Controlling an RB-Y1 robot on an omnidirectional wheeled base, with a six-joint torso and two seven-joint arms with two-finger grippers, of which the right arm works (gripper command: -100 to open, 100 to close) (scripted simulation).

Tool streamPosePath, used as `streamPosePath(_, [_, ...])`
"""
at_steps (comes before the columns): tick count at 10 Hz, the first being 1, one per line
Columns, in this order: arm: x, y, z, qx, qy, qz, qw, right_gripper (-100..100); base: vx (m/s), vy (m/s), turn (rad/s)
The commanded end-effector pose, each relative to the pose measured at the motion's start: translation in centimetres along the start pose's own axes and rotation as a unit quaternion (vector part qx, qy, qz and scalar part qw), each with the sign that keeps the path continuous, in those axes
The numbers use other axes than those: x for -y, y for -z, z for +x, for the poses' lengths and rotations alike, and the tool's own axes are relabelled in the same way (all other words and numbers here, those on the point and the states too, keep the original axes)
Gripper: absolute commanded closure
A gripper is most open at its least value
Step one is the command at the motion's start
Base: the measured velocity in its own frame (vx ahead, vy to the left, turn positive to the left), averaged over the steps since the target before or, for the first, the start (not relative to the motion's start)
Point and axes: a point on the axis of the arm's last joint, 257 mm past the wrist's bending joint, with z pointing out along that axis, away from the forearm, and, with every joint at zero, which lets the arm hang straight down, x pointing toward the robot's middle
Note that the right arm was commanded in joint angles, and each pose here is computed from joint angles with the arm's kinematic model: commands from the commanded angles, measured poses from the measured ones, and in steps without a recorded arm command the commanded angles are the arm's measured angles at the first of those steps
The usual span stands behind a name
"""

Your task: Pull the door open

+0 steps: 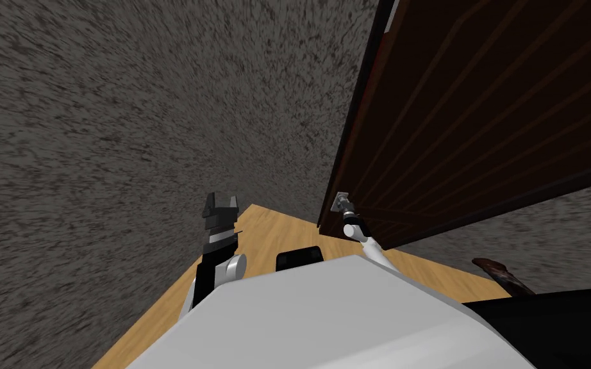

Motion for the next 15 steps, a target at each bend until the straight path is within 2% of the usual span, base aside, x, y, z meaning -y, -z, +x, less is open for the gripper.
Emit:
streamPosePath(1, [0.4,0.23,0.1,-0.001,-0.002,0.01,0.9999,100,-0.228,-0.053,0.144])
streamPosePath(3, [0.6,0.46,0.1,-0.001,-0.003,0.018,0.9998,100,-0.22,-0.013,0.117])
streamPosePath(4, [0.5,0.39,0.0,0.0,-0.001,0.015,0.9999,100,-0.095,0.007,0.018])
streamPosePath(12, [1.6,1.82,0.1,-0.001,-0.003,0.056,0.9984,100,-0.233,-0.046,0.139])
streamPosePath(14, [1.5,1.94,-0.1,0.002,-0.002,0.056,0.9984,100,-0.171,-0.042,0.077])
streamPosePath(15, [1.8,2.37,-0.3,0.003,-0.003,0.066,0.9978,100,-0.14,-0.035,0.148])
